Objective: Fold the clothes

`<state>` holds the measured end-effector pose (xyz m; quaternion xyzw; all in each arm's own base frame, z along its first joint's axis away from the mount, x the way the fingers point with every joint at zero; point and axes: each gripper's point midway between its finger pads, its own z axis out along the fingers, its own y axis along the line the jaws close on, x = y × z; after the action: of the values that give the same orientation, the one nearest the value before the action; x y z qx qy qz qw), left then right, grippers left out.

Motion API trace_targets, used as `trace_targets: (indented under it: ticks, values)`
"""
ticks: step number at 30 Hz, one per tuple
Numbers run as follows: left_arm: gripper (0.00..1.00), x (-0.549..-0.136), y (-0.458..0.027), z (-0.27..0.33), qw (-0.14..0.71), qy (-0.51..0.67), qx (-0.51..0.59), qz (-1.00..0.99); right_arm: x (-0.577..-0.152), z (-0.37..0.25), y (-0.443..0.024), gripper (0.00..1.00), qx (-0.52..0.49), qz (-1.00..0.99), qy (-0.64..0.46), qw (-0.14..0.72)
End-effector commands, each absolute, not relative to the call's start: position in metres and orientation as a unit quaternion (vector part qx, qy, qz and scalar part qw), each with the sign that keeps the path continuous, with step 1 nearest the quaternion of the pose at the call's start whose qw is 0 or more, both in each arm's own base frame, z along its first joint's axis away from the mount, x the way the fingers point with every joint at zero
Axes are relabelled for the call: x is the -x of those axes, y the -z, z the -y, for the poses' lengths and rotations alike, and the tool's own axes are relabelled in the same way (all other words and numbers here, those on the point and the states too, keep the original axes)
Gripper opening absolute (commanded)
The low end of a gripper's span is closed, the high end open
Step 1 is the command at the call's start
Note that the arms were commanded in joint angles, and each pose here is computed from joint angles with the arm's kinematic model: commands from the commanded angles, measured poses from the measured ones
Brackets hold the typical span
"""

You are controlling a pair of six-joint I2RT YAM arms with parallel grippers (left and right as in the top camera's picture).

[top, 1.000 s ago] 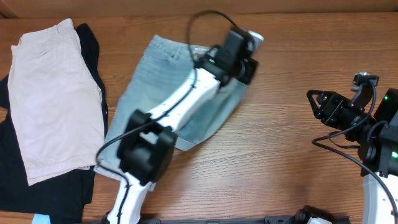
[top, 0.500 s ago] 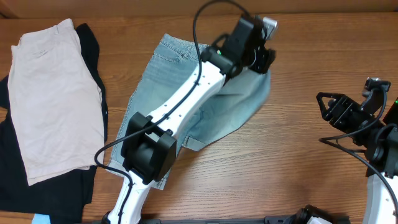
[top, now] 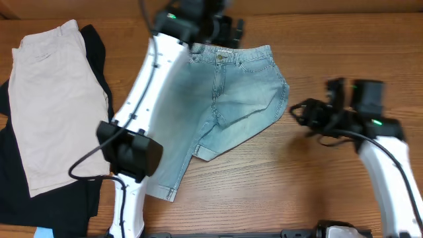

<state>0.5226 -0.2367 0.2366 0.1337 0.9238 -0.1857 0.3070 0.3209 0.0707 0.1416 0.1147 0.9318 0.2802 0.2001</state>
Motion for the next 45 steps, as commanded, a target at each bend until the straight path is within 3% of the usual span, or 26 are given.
trace_targets:
  ticks: [1,8,13,19,24,38,41,45]
  values:
    - [1.00,-0.525,-0.256,0.209,0.320,0.179,-0.121,-0.922,-0.326,-0.084,-0.105,0.59,-0.187,-0.945,-0.219,0.158]
    - [1.00,-0.527,-0.246,0.173,0.298,0.165,-0.090,-0.936,-0.324,-0.118,-0.044,0.58,-0.274,-0.945,-0.152,0.098]
    - [1.00,-0.523,-0.242,0.167,0.287,0.152,-0.085,-0.942,-0.331,-0.140,-0.027,0.57,-0.282,-0.941,-0.161,0.094]
    - [1.00,-0.520,-0.237,0.160,0.279,0.133,-0.078,-0.948,-0.333,-0.157,-0.021,0.43,-0.263,-0.945,-0.170,0.099]
    - [1.00,-0.518,-0.234,0.157,0.273,0.124,-0.075,-0.951,-0.329,-0.156,-0.011,0.40,-0.263,-0.947,-0.161,0.084]
    - [1.00,-0.516,-0.233,0.156,0.267,0.123,-0.075,-0.953,-0.312,-0.154,-0.002,0.51,-0.277,-0.949,-0.147,0.044]
    - [1.00,-0.516,-0.233,0.156,0.268,0.123,-0.075,-0.953,-0.313,-0.154,-0.003,0.43,-0.277,-0.948,-0.149,0.046]
    - [1.00,-0.516,-0.233,0.156,0.268,0.122,-0.075,-0.953,-0.317,-0.156,-0.004,0.21,-0.276,-0.947,-0.153,0.053]
